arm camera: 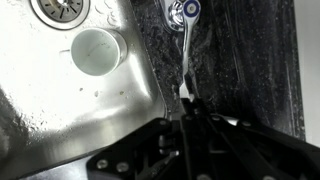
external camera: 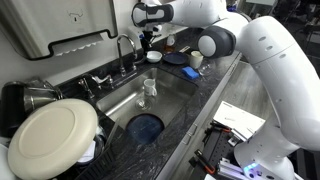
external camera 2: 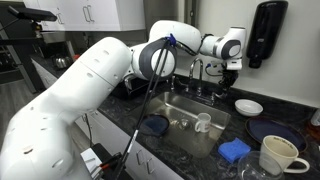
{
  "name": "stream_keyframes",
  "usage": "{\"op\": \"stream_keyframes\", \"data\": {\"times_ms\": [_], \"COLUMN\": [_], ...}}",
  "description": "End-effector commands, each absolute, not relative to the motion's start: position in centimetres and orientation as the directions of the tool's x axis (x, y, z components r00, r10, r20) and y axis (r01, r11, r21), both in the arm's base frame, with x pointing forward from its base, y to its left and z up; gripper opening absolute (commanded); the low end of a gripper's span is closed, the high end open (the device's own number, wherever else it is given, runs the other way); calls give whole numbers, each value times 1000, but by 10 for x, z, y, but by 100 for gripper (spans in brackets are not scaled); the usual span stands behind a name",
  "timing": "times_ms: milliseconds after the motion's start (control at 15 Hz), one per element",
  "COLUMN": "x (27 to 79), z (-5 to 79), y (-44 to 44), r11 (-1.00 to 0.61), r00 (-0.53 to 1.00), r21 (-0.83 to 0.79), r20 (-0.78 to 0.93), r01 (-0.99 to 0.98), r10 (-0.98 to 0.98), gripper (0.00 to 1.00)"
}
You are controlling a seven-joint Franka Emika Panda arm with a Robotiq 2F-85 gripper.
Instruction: Open the faucet
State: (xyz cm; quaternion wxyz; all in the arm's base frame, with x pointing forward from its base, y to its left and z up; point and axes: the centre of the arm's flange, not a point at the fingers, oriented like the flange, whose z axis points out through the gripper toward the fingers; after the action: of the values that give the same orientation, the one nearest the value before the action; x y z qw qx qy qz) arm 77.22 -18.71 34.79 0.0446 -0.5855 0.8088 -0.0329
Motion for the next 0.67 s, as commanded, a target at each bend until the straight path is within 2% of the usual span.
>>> {"op": "stream_keyframes", "data": {"times_ms": [0, 600], "x": [726, 700], "z": [319, 322], "y": [-175, -165], "r11": [253, 267], "r00": [-252, -265], "r21": [-26, -18], "r20": [-43, -63], "r01": [-967, -964], "r10": [-967, -962], "gripper": [2, 2]}}
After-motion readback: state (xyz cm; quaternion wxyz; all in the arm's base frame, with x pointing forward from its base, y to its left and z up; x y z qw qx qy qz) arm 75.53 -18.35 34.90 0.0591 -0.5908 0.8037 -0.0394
